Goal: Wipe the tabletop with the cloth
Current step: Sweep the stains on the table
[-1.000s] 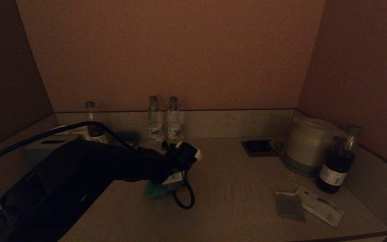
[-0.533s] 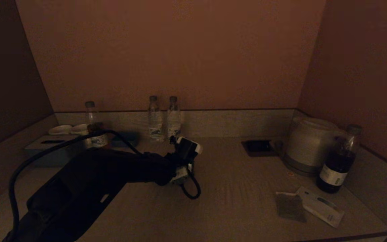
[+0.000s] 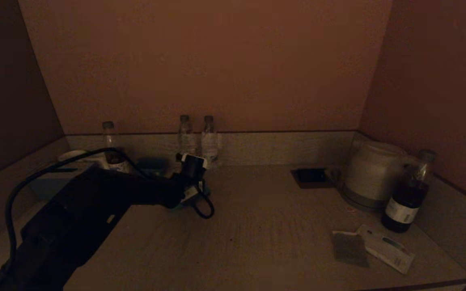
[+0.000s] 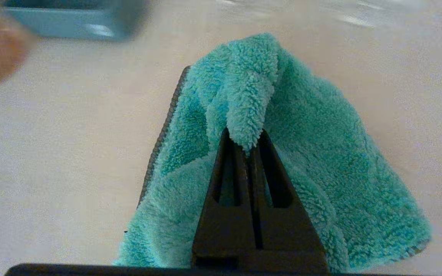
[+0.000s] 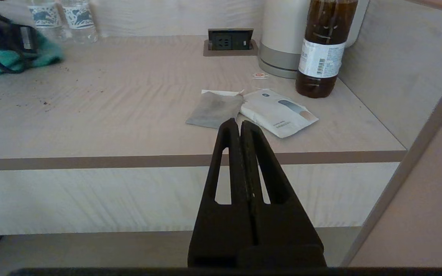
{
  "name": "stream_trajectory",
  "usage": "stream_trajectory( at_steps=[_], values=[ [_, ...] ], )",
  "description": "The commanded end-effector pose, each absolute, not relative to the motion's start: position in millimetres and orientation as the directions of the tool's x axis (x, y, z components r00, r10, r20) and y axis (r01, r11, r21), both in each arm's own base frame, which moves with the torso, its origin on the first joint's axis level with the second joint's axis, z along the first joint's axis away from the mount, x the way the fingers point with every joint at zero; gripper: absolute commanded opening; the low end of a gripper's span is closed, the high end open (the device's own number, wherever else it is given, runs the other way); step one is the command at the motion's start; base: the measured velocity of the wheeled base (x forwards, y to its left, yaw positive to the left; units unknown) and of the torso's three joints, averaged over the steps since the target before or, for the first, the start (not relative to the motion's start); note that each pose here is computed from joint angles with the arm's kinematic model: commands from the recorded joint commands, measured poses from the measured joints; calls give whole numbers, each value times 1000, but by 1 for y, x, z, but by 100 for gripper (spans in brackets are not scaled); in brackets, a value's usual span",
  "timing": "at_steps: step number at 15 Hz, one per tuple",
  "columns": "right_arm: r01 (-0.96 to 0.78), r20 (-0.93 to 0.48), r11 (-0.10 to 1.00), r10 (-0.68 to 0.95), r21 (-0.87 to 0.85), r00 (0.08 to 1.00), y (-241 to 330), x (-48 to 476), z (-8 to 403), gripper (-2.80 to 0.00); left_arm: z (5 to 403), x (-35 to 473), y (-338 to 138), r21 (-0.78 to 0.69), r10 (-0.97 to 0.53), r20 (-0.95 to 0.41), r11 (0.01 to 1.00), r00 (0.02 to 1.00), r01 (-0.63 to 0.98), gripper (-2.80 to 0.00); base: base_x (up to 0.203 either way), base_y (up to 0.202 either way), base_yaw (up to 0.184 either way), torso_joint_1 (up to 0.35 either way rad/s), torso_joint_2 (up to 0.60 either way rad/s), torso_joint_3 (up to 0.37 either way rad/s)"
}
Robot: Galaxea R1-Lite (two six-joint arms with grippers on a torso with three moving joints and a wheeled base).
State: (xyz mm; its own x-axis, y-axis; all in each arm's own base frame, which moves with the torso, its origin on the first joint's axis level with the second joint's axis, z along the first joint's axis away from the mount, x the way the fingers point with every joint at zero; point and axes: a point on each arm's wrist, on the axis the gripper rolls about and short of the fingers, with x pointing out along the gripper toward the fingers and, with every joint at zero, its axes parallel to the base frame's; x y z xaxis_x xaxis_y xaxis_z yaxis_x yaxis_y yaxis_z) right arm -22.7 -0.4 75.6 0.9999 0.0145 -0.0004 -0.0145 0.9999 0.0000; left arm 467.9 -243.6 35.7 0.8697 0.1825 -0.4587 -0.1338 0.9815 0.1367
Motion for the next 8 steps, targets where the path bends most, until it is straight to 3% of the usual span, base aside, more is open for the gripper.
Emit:
stream_trajectory(
  at_steps=[1,8],
  values=[
    [-15,0,1000,15,0,1000,0,-23,76,-280,42,478,-223,130,220,-448,975,866,-180,-280,0,0,0,0,0,0],
    [-15,0,1000,15,0,1000,0,-23,76,-280,42,474,-200,169,296,-470,955,831,-245,-280,0,0,0,0,0,0]
  ],
)
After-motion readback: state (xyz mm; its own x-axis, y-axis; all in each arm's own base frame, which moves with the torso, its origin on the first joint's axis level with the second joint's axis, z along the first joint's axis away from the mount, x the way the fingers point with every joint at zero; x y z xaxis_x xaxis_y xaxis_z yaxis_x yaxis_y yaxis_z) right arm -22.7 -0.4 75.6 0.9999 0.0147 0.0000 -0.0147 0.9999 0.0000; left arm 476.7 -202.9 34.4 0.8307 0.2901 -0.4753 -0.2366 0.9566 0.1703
